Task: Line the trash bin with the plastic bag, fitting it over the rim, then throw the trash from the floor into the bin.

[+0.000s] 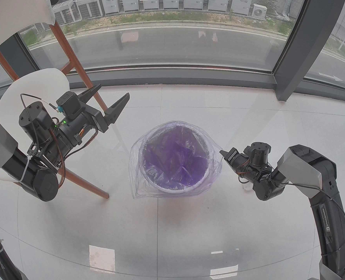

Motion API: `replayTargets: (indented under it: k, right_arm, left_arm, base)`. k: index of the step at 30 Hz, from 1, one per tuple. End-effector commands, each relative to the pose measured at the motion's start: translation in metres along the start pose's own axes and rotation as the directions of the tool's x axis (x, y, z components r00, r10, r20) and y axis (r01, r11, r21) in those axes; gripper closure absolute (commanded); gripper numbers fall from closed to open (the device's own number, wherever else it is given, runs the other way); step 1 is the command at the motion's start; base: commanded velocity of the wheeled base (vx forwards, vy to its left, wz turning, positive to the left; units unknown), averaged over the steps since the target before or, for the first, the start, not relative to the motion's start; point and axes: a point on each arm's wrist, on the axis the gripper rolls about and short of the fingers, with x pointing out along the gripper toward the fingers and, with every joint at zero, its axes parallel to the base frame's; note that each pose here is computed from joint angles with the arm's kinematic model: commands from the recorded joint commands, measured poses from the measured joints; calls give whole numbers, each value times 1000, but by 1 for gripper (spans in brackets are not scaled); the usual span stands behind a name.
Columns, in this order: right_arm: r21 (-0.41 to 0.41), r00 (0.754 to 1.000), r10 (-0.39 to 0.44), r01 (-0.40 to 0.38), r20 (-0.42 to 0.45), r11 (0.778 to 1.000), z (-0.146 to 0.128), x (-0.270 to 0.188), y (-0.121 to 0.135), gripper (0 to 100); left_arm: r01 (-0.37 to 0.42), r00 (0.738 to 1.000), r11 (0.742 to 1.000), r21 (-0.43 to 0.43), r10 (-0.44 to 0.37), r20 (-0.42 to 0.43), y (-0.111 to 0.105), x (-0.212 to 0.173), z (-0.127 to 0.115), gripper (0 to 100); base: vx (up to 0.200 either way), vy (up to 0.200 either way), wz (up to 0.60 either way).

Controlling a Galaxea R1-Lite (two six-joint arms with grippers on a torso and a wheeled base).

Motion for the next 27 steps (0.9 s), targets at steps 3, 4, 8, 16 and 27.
replayTargets:
  k: [3, 4, 8, 16, 27]
  right_arm:
    - [2, 999, -33, 33, -4, 999, -9, 2, -11, 100]
    - [0, 999, -36, 36, -3, 999, -10, 3, -13, 100]
    - [-15, 999, -52, 52, 2, 999, -13, 3, -17, 100]
    - [-118, 997, -70, 71, 15, 990, -17, 4, -21, 100]
    - [-131, 996, 11, 1, 92, 991, -7, -30, 11, 0]
  left_arm:
    - [-1, 1000, 1000, -7, 1, -19, -1, -2, -5, 0]
    - [0, 1000, 1000, -8, 0, -20, -1, -2, -5, 0]
    - [-1, 1000, 1000, -9, 1, -25, -1, -3, -6, 0]
    - [-1, 1000, 1000, -8, 1, -23, -1, -3, -6, 0]
    - [3, 998, 1000, -11, -4, -56, 6, -12, -10, 0]
  base:
    - [0, 0, 0]
    - [0, 0, 0]
    - [0, 0, 0]
    - [0, 0, 0]
    - [0, 0, 0]
